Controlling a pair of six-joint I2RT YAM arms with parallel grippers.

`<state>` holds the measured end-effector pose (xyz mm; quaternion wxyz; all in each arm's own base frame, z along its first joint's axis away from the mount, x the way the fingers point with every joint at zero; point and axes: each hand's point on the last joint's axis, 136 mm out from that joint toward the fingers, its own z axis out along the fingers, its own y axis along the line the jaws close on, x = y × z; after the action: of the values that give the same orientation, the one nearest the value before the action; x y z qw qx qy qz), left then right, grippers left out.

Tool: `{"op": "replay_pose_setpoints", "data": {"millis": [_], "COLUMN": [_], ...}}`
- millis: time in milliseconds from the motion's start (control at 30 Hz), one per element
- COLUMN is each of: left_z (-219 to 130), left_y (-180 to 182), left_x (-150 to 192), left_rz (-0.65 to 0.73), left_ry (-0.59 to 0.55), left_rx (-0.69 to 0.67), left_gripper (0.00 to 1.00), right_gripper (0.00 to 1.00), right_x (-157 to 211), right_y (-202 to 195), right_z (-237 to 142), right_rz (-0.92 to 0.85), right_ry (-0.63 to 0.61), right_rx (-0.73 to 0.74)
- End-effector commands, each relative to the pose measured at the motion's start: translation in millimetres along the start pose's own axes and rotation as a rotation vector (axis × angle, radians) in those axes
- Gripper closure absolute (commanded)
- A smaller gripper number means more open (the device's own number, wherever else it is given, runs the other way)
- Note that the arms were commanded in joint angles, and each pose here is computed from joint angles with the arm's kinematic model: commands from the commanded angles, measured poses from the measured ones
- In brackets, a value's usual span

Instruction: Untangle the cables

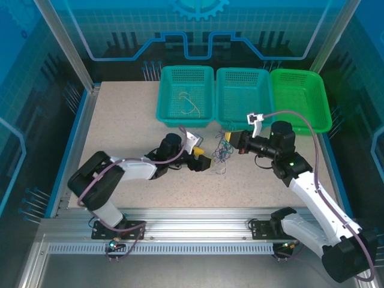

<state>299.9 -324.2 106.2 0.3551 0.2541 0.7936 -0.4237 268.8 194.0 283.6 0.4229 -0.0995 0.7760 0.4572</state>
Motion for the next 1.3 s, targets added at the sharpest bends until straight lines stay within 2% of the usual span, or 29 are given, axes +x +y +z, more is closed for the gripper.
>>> {"op": "replay_pose_setpoints", "data": {"millis": [0, 133, 233, 567, 633, 767, 1000, 1033, 1100, 1267], "left_z": [13.5, 22.5, 26.6, 33.6, 37.9, 42.0, 47.8, 48.9, 49.7, 30.6], "left_y": [-1.0, 3.9, 2.6, -12.7, -8.0, -3.9, -4.6, -4.4, -1.7, 14.3], "left_x": [-15.5, -15.8, -23.4, -34.2, -29.5, -21.4, -13.1, -12.5, -10.7, -20.3], "left_rz": [-0.045, -0.107, -0.140, -0.158, -0.174, -0.181, -0.179, -0.180, -0.183, -0.199], "left_ry": [-0.063, -0.101, -0.141, -0.176, -0.156, -0.125, -0.068, -0.062, -0.048, -0.104], "left_rx": [0.060, 0.090, 0.120, 0.243, 0.228, 0.201, 0.180, 0.176, 0.156, 0.046], "left_gripper": [0.25, 0.44, 0.53, 0.52, 0.57, 0.76, 0.78, 0.82, 0.99, 1.00], "right_gripper": [1.00, 1.00, 1.00, 1.00, 1.00, 1.00, 1.00, 1.00, 1.00, 1.00], "right_x": [-13.7, -19.7, -22.4, -25.9, -26.8, -29.1, -34.2, -35.1, -35.3, -38.5], "right_y": [12.1, 20.2, 24.4, 27.6, 28.3, 30.4, 29.8, 29.9, 29.6, 8.3], "right_z": [-7.3, -7.8, -8.2, -11.4, -11.6, -12.8, -14.5, -14.8, -15.6, -27.1], "right_rz": [0.000, 0.010, 0.015, 0.016, 0.018, 0.014, 0.017, 0.016, 0.015, 0.022], "right_ry": [-0.050, -0.062, -0.066, -0.081, -0.084, -0.089, -0.111, -0.113, -0.115, -0.153], "right_rx": [-0.047, -0.083, -0.099, -0.101, -0.104, -0.105, -0.095, -0.094, -0.088, 0.036]}}
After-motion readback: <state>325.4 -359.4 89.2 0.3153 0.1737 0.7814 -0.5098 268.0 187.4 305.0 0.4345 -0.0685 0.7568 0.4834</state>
